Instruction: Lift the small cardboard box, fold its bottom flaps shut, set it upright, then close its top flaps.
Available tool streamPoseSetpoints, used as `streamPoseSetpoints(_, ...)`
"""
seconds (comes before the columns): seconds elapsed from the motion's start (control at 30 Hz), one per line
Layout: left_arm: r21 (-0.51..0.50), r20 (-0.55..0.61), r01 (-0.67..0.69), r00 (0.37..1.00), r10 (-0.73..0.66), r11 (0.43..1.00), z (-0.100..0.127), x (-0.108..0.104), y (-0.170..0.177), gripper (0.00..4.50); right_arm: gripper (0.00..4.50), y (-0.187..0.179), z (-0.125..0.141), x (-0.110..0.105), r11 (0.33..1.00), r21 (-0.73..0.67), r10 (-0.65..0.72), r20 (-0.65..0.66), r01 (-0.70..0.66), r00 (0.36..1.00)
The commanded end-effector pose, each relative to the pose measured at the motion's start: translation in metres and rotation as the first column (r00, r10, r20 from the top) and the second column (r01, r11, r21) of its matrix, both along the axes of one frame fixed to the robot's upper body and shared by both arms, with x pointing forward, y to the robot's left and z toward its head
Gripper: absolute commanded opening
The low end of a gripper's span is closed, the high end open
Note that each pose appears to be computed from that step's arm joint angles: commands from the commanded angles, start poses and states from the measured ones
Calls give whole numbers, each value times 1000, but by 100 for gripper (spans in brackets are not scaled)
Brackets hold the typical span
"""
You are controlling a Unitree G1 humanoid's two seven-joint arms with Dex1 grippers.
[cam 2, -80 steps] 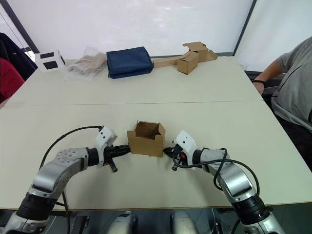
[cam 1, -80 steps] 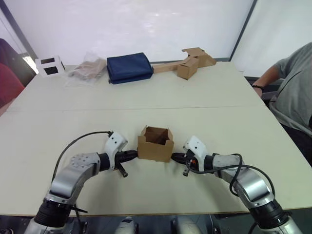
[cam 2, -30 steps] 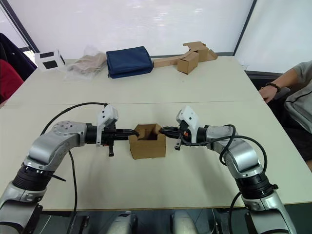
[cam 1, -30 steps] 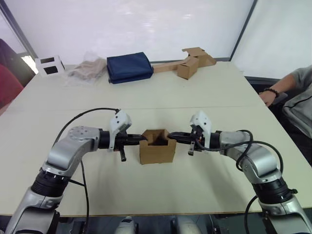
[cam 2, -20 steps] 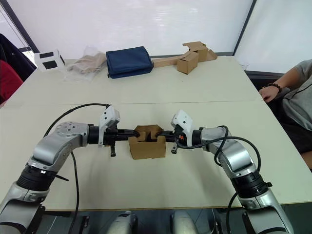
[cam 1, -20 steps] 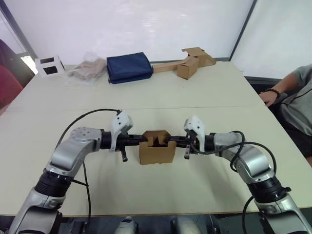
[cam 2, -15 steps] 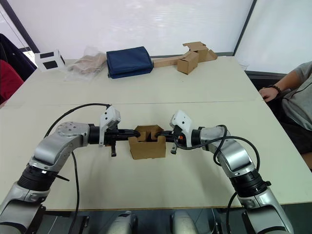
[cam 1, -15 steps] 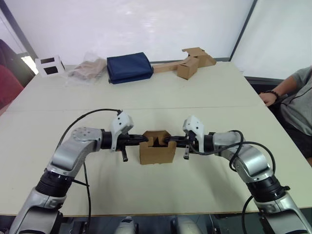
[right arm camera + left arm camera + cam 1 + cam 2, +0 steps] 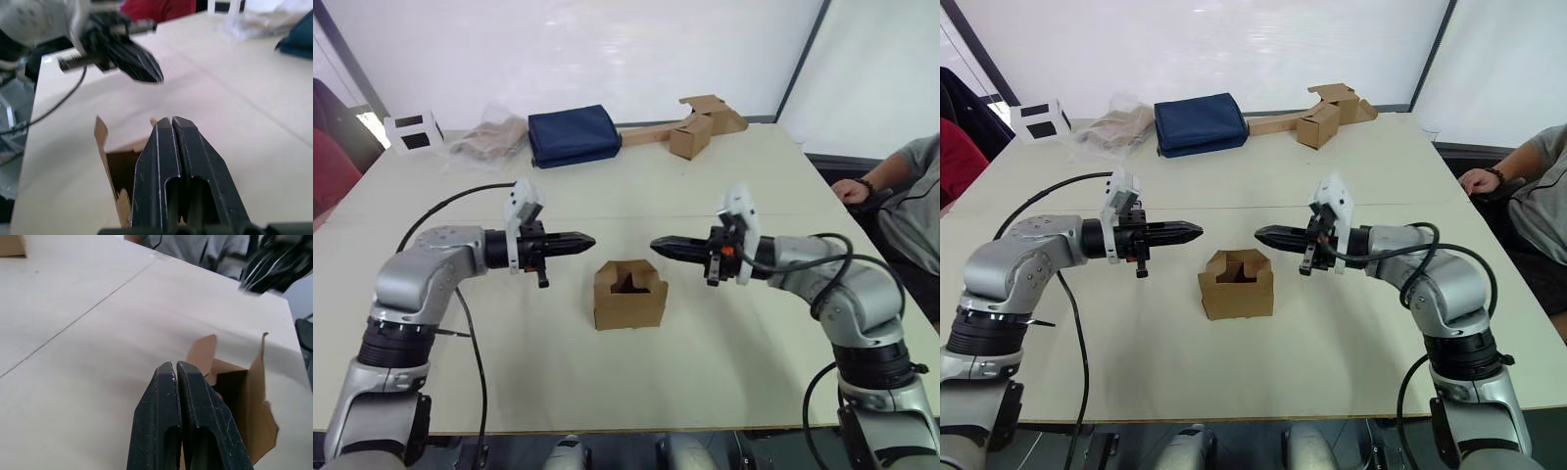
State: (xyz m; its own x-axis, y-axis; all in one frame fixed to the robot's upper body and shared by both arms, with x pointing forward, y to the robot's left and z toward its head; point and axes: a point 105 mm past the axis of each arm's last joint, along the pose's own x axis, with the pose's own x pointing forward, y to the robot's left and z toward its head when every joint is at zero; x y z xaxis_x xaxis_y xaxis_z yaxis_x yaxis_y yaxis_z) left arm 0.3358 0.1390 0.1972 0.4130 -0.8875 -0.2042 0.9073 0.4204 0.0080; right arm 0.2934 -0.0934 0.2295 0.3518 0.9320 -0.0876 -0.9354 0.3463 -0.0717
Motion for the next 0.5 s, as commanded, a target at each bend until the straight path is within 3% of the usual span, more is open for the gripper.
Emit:
streamPoseSetpoints(0.03,116,50,-20,999,15,993,-14,15,1,9,0,18,1,-37,989,-65,132,19,-130,991)
streamPoseSetpoints(0.13,154,36,-16,999,11,988,-33,27,-5,9,0,23,-24,-38,973,-210,104,53,-91,993)
streamPoseSetpoints(0.5,107,-57,75,996,-69,991,-53,27,-19,9,0,38,-37,-43,971,-221,108,67,-91,992)
